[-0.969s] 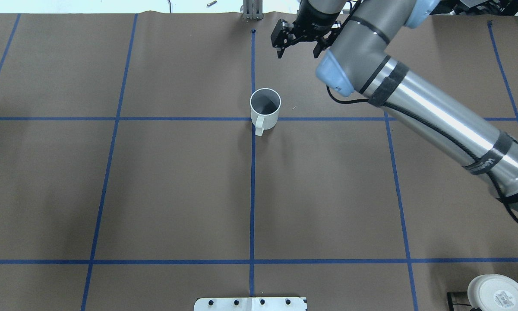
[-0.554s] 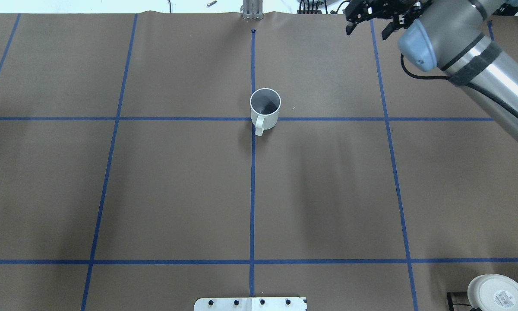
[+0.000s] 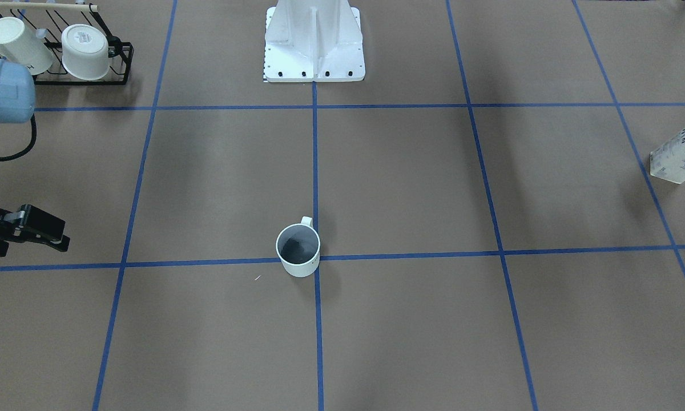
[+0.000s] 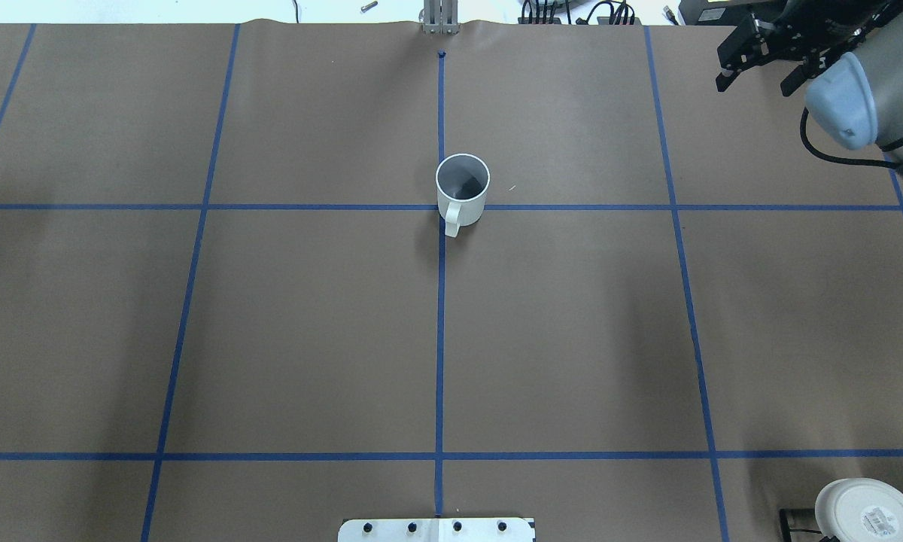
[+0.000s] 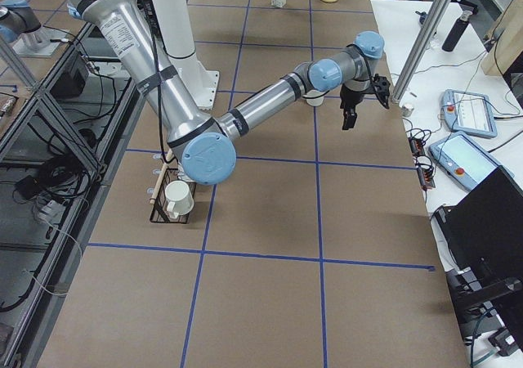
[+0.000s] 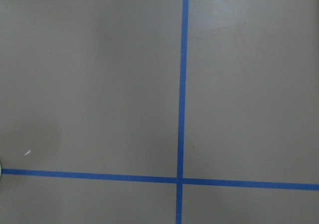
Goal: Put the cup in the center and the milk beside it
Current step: 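Release the mug and raise the right gripper away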
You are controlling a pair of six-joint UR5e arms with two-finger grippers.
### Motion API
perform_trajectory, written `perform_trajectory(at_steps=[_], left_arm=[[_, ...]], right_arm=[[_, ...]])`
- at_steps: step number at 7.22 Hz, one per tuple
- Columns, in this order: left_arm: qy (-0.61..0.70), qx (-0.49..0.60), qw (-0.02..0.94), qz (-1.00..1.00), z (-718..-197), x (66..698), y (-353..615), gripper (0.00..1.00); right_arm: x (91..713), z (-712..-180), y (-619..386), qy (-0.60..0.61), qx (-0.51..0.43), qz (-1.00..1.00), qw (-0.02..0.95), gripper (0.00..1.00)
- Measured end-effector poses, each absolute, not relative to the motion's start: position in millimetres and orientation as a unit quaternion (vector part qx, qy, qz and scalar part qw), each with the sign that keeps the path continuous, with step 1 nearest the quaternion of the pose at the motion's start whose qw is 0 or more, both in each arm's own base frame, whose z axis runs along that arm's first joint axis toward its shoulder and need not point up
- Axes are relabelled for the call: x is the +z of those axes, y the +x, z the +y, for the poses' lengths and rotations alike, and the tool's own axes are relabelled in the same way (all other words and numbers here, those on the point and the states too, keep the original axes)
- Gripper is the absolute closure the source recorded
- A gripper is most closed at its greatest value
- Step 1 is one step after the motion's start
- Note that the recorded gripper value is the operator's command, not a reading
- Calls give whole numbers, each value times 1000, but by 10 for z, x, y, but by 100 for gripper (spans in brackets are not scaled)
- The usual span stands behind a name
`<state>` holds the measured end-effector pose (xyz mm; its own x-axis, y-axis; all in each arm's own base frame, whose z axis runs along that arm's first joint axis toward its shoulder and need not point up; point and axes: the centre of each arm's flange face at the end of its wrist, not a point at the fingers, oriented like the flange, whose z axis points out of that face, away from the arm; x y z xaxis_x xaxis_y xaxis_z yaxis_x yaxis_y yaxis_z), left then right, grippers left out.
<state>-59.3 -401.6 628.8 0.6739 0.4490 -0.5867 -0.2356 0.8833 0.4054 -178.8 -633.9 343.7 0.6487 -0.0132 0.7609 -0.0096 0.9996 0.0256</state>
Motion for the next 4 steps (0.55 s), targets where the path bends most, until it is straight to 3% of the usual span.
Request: perform_trajectory(at_steps=[4], left_arm=[[127,179,907,360,-3931,6679,-702,1]], right_arm=[[3882,-5996,-1626,7,-17,-405,914,0]])
